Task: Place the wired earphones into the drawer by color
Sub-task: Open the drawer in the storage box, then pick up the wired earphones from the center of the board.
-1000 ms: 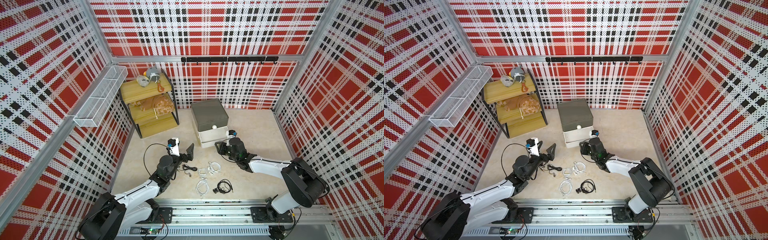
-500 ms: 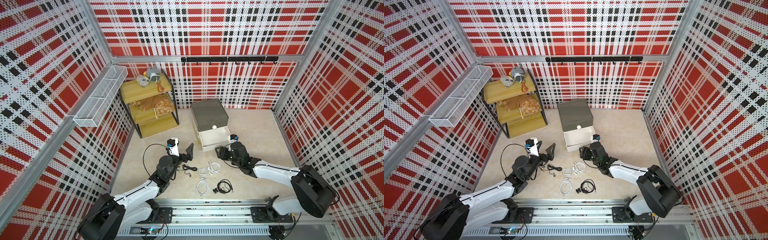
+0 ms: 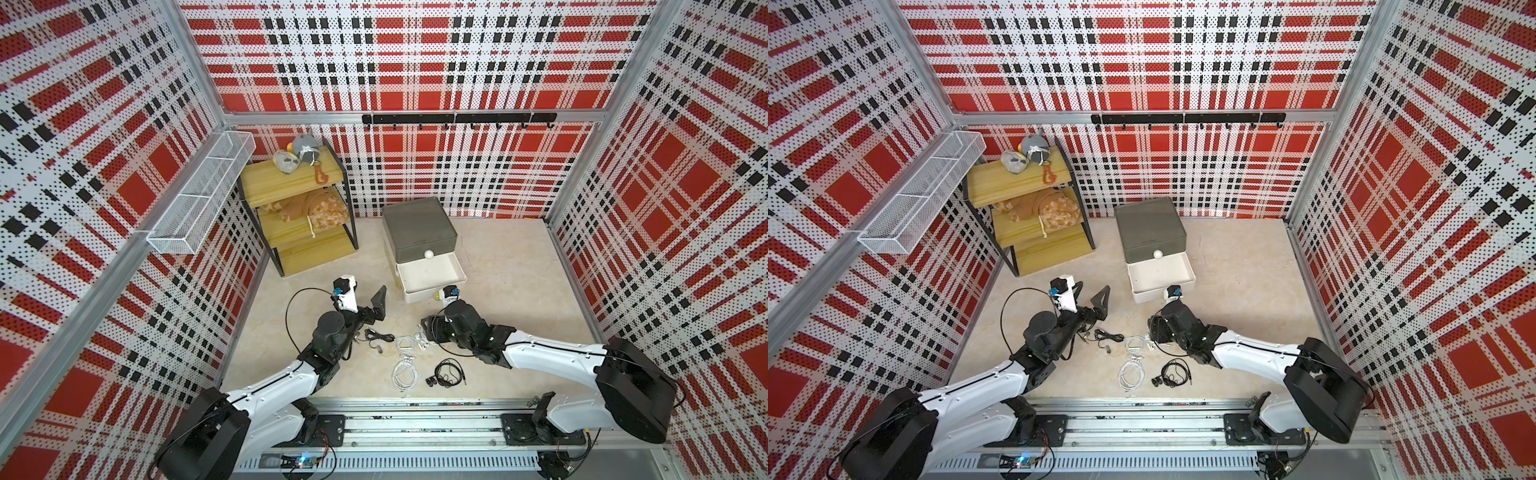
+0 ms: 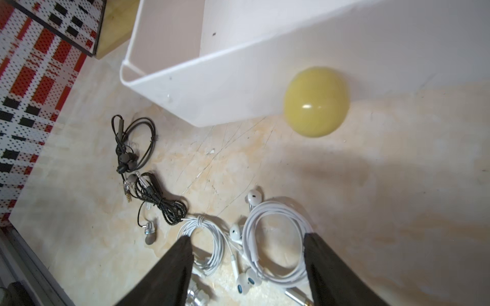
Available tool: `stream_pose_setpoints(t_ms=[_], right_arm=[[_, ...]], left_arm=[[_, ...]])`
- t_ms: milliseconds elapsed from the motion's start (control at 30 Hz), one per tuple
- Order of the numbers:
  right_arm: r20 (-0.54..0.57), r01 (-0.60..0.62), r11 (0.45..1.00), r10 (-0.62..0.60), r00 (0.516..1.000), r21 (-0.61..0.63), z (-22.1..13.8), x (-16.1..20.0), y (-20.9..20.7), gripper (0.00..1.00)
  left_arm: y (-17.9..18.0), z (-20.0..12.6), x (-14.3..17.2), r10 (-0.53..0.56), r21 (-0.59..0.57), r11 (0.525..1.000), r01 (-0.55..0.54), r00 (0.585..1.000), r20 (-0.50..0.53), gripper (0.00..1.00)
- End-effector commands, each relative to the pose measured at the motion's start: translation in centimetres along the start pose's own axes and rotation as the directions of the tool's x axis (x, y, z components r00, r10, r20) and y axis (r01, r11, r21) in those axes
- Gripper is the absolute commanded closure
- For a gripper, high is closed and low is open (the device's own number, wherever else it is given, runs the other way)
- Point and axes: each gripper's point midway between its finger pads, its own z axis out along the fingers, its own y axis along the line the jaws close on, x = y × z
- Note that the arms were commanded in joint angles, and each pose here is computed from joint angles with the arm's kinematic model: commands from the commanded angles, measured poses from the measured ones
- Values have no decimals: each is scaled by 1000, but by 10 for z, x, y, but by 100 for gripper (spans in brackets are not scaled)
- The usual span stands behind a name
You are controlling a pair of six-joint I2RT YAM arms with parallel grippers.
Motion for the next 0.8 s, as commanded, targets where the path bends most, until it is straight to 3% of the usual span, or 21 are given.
stream_pose_setpoints(t_ms=[0, 167, 767], right_arm=[[-44, 63, 997, -61, 997, 46, 10, 10, 3, 35], [-81, 65, 996, -60, 995, 61, 26, 20, 6, 50], [-133, 26, 986, -4, 991, 164, 50, 37, -8, 66]], left_arm=[[4, -3, -4, -9, -12, 1000, 9, 1000, 24, 1], [6, -5, -4, -7, -19, 1000, 8, 1000, 26, 1], [6, -3, -3, -9, -16, 1000, 9, 1000, 20, 1]])
